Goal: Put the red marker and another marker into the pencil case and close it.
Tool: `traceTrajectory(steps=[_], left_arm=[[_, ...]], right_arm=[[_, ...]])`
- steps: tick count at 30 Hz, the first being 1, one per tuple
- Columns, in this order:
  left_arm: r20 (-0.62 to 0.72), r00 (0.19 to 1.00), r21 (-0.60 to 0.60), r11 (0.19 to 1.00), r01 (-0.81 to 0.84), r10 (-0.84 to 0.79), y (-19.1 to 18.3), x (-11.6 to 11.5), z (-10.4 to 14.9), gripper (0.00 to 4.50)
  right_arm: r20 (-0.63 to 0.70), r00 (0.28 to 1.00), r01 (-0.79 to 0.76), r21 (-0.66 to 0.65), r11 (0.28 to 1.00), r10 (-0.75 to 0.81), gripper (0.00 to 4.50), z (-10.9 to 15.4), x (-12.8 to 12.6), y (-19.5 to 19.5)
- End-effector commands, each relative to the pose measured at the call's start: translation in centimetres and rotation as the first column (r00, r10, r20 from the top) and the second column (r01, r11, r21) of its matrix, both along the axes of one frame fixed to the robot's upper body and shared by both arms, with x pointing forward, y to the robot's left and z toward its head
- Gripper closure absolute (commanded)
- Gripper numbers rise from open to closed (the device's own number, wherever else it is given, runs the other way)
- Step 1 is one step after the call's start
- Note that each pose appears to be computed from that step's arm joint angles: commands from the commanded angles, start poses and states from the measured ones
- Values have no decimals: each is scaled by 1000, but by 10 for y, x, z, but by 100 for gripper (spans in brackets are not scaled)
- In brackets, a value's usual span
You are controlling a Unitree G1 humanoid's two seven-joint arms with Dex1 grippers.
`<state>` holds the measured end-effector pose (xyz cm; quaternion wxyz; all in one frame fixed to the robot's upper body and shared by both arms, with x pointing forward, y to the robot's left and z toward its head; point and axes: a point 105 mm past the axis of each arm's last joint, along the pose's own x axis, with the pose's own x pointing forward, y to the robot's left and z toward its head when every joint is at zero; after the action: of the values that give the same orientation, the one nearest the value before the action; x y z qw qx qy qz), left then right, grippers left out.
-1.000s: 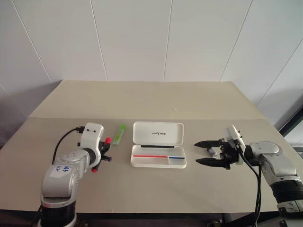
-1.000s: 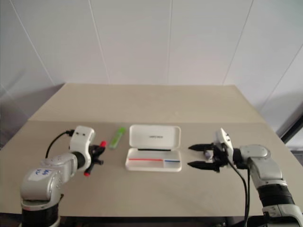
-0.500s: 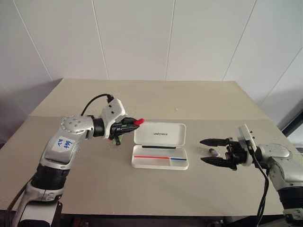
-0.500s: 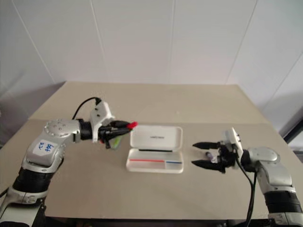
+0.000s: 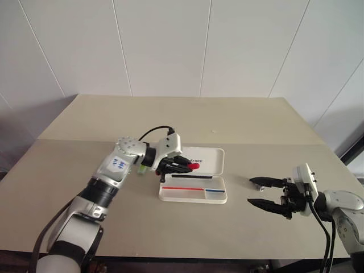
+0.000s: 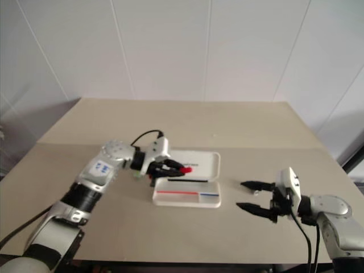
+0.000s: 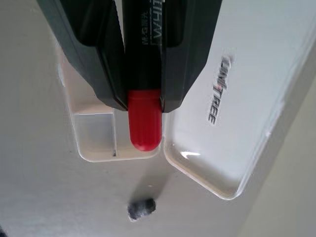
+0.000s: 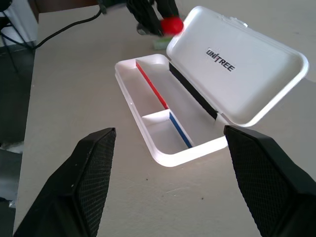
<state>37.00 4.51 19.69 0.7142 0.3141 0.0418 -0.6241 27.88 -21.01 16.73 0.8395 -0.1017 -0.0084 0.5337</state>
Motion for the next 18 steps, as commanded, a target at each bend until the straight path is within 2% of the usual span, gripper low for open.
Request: traceTrajectory(steps=[1, 7, 18], left_arm=[[68, 997, 72, 997, 25, -30, -6, 8, -1, 388], [70, 994, 117, 990, 79, -88, -19, 8, -8, 388], [65, 992, 111, 989, 96, -103, -35, 9, -7, 388]], right_arm=[[47, 999, 24, 15, 1000, -25, 0, 11, -5, -2], [42, 997, 68, 15, 998, -69, 0, 9, -11, -6], [37, 994, 100, 16, 995, -101, 0, 7, -16, -7]])
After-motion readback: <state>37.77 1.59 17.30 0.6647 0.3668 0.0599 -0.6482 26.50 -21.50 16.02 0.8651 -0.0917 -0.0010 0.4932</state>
